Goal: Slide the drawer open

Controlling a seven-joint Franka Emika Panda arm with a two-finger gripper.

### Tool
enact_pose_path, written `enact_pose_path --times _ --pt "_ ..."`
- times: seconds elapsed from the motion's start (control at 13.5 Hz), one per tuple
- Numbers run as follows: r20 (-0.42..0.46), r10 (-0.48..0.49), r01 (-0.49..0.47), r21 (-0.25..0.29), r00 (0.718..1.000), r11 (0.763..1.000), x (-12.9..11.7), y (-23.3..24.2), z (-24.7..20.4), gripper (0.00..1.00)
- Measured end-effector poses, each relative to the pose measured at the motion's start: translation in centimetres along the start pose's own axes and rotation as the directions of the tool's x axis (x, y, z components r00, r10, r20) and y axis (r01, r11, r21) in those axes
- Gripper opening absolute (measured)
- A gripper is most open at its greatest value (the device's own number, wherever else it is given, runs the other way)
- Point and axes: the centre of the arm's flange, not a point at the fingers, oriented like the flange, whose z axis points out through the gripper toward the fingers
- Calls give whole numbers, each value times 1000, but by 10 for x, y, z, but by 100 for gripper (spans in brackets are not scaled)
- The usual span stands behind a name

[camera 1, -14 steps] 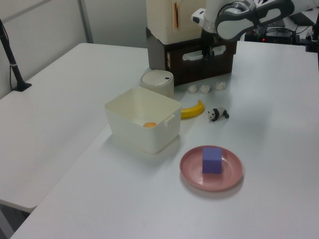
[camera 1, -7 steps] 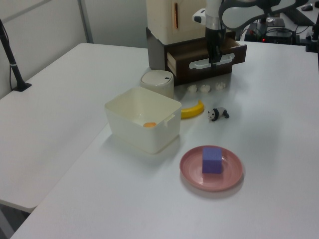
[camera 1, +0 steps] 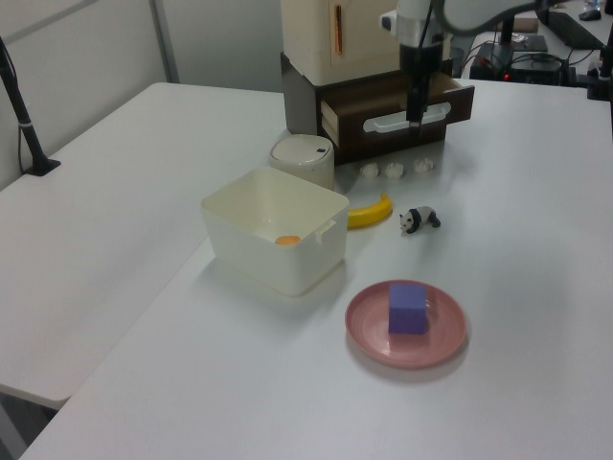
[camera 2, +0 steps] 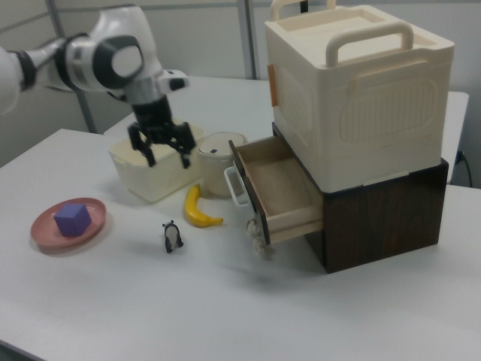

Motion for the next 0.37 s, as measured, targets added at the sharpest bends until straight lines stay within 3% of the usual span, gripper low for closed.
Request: enact_pose_path --times 0.37 --pt "31 152 -153 16 988 988 -44 26 -57 100"
